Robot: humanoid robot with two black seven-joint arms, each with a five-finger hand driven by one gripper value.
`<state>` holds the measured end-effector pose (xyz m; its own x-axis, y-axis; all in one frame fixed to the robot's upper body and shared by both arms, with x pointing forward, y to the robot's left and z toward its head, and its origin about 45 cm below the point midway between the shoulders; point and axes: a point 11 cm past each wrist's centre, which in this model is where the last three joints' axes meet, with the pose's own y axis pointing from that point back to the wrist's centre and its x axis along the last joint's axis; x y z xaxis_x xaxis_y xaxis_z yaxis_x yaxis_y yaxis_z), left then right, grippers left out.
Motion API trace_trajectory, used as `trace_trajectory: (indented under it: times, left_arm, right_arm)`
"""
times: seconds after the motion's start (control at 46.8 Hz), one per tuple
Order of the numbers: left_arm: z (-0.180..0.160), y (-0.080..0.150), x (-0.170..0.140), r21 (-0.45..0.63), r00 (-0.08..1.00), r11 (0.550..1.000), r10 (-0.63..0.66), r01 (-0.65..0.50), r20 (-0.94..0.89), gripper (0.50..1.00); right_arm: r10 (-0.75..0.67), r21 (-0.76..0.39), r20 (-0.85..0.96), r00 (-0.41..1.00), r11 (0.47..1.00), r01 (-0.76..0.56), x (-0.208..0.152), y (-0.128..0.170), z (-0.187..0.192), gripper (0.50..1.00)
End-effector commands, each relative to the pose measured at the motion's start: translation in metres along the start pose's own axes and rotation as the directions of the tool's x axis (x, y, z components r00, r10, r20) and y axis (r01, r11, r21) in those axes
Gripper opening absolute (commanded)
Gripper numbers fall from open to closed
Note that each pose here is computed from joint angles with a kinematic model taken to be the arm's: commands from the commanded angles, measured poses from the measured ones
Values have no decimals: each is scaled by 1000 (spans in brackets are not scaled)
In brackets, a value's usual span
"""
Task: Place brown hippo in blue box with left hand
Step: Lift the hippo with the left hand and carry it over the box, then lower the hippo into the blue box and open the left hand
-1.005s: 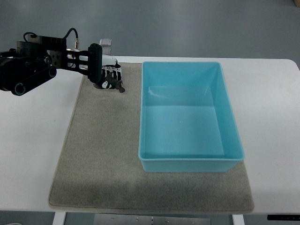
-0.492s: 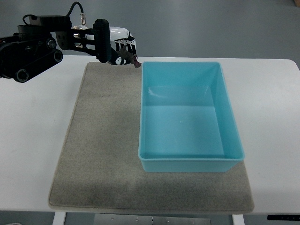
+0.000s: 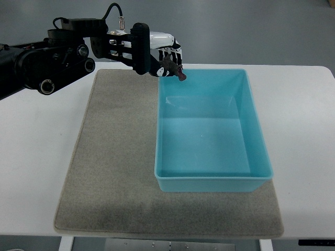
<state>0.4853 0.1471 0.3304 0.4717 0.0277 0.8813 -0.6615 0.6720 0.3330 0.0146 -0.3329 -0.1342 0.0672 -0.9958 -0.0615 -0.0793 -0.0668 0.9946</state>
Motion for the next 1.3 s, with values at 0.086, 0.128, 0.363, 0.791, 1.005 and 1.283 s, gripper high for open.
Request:
trace_trajectory:
  times: [0.086,0.128,0.363,0.791,1.005,1.283]
  left_arm:
    - [16,-9,-9,-41,1000,999,-18,18,-4,500]
    - [20,-10,-10,-53,1000,998,-20,20,-5,500]
    - [59,-19,-27,-165,999,985,-43,42,-3,500]
    - [82,-24,-54,-235,995,968,-98,91,-19,500]
    - [88,-24,-65,-254,992,961,-121,110,-28,660]
    - [92,-24,-69,-267,991,957,-130,118,-27,679]
  right_arm:
    - [0,0,0,1000,1000,0,0,0,0,936]
    - [-1,-1,0,1000,1000,1,0,0,0,936]
    - [0,0,0,1000,1000,0,0,0,0,936]
    - [-1,-1,0,1000,1000,1,0,0,0,936]
    - [0,-1,0,1000,1000,0,0,0,0,936]
    - [0,0,0,1000,1000,0,0,0,0,936]
